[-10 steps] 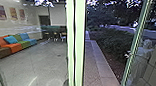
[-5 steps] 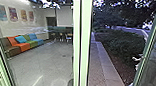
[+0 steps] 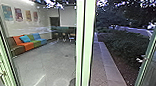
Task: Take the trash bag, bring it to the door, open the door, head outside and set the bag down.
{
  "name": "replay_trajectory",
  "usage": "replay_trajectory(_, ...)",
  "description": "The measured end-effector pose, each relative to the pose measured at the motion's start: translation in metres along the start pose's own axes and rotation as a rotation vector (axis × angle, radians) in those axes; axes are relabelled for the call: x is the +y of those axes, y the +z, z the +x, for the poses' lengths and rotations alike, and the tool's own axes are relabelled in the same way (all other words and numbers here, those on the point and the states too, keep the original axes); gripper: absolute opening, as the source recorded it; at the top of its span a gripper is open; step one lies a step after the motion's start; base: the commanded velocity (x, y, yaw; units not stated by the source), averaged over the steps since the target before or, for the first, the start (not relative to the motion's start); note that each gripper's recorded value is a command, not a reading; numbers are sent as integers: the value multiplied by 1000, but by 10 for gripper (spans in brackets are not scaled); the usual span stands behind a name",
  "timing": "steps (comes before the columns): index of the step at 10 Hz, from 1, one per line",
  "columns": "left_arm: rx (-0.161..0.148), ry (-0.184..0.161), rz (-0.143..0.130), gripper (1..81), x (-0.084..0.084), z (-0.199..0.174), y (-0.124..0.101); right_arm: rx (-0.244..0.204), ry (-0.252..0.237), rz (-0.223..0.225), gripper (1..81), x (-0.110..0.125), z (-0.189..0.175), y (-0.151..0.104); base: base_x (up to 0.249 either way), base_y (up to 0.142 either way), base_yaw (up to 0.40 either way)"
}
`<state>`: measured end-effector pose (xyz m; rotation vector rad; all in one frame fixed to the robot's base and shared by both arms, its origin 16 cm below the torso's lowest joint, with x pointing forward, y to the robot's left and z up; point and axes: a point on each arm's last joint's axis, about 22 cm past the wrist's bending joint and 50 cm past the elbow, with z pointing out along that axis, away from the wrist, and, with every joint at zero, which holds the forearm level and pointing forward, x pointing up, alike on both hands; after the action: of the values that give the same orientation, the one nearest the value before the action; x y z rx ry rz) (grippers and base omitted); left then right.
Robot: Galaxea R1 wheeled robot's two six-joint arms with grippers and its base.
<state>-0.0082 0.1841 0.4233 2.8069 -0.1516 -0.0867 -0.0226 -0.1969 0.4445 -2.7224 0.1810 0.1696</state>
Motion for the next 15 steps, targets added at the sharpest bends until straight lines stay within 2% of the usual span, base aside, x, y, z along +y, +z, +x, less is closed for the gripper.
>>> replay_trajectory(3,5,-1,11,10,-5,1,-1,36,-11,-35,811,-4,6,14,0,0,0)
replay_trajectory(5,5,-1,11,10,-5,1,-1,37,-15,-44,811,-14,-2,23,0,0,0)
replay_trajectory(7,5,-1,10,10,-4,1,0,35,-16,-51,811,-12,-6,24,0,0,0)
replay_trajectory(13,16,2,8,10,-1,8,0,49,-45,-40,811,-23,1,27,-43,0,0)
replay_trajectory(15,1,-2,7,10,-1,-4,1,35,-41,-45,811,-20,-8,28,-33,0,0)
